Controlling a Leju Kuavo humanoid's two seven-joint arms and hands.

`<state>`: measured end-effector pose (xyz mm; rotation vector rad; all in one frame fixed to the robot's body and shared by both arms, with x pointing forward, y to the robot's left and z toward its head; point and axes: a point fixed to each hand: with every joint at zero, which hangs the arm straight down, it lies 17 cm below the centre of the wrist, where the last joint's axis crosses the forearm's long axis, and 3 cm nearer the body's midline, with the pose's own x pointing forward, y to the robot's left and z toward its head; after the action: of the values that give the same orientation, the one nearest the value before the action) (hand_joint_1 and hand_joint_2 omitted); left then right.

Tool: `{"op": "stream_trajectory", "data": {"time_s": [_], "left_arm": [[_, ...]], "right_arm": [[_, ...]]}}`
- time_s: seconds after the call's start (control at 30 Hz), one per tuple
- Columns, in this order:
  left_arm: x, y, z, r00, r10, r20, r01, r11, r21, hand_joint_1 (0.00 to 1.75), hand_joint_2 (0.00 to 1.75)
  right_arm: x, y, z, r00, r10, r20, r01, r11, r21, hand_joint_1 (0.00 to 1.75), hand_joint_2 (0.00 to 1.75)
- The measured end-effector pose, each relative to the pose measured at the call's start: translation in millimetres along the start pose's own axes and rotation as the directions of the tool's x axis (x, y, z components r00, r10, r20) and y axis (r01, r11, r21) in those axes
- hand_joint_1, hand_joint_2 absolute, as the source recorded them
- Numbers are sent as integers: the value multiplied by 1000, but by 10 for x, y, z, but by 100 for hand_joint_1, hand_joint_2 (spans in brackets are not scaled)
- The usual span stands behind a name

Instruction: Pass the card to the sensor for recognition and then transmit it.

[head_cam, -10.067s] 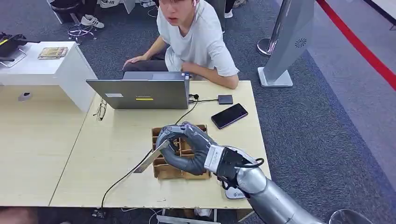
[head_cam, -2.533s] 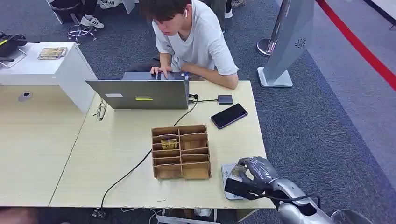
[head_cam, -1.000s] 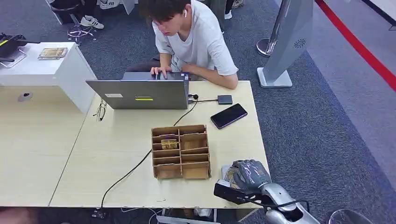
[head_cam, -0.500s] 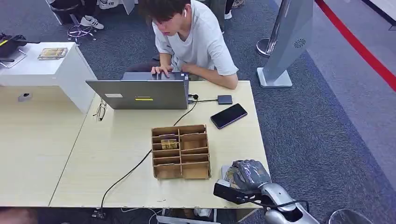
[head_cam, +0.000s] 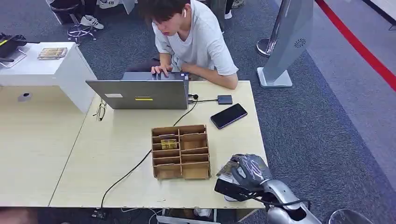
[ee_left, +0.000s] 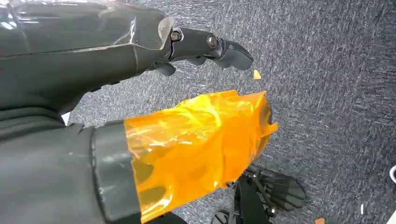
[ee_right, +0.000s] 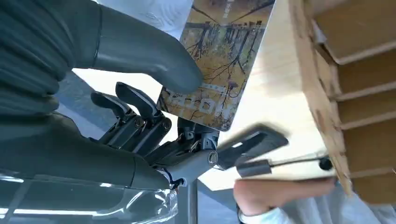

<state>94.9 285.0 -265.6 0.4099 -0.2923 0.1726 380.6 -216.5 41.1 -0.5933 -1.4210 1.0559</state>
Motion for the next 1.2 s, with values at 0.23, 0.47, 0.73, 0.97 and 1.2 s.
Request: {"op": "stream_trajectory", "data": {"time_s": [0.23,0.47,0.73,0.97,1.2], "left_arm": [[1,0,0,1000,0,2,0,1000,0,0,0],[2,2,1,1000,1,5,-1,1000,0,0,0],[20,7,0,1000,-4,18,4,1000,2,0,0],[53,25,-5,999,-9,37,9,1000,9,0,0],[79,82,-29,999,-18,51,17,1000,20,0,0]], "right_arm": [[265,-297,-20,994,-66,89,74,994,-79,175,175],[571,-560,-2,966,-160,205,188,974,-125,175,175],[978,-710,56,884,-304,356,355,931,-87,175,175],[1387,-789,124,739,-482,472,523,851,49,175,175],[1763,-787,321,493,-696,523,652,693,308,175,175]]}}
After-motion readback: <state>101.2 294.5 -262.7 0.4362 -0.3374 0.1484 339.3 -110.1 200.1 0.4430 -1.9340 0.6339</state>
